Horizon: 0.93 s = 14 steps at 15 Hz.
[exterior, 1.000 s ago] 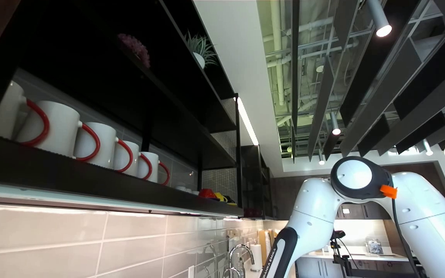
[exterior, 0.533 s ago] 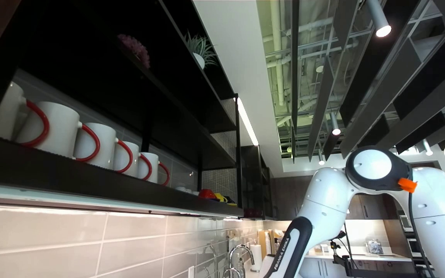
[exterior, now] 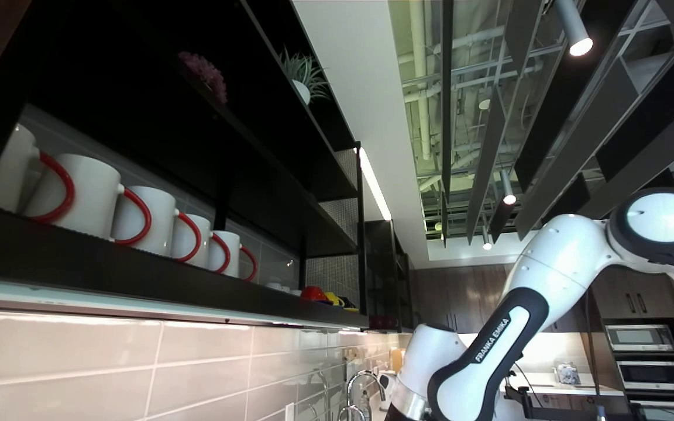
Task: Put the paper cups in the cabinet
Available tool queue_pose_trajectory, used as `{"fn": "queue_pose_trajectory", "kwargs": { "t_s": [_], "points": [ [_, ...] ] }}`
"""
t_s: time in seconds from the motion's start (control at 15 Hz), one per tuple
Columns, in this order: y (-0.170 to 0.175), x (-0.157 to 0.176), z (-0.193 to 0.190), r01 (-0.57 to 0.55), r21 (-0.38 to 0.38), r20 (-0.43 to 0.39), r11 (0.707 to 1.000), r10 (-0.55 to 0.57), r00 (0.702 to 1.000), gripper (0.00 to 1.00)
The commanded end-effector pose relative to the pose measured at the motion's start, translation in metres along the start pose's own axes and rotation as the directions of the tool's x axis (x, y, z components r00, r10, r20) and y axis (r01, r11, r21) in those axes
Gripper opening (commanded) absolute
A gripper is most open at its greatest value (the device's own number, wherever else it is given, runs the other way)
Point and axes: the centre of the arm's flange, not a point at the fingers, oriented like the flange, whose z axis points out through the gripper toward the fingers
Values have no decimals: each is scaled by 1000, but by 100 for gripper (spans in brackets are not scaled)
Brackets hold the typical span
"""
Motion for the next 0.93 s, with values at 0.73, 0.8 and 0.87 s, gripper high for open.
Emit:
{"fn": "queue_pose_trajectory", "kwargs": {
  "t_s": [0.73,0.8,0.87],
  "points": [
    [12,19,-67,3,-63,-96,998,-9,995,2],
    [15,28,-87,18,-84,-134,996,-29,991,2],
    [16,36,-107,34,-107,-173,994,-53,983,2]
  ]
}}
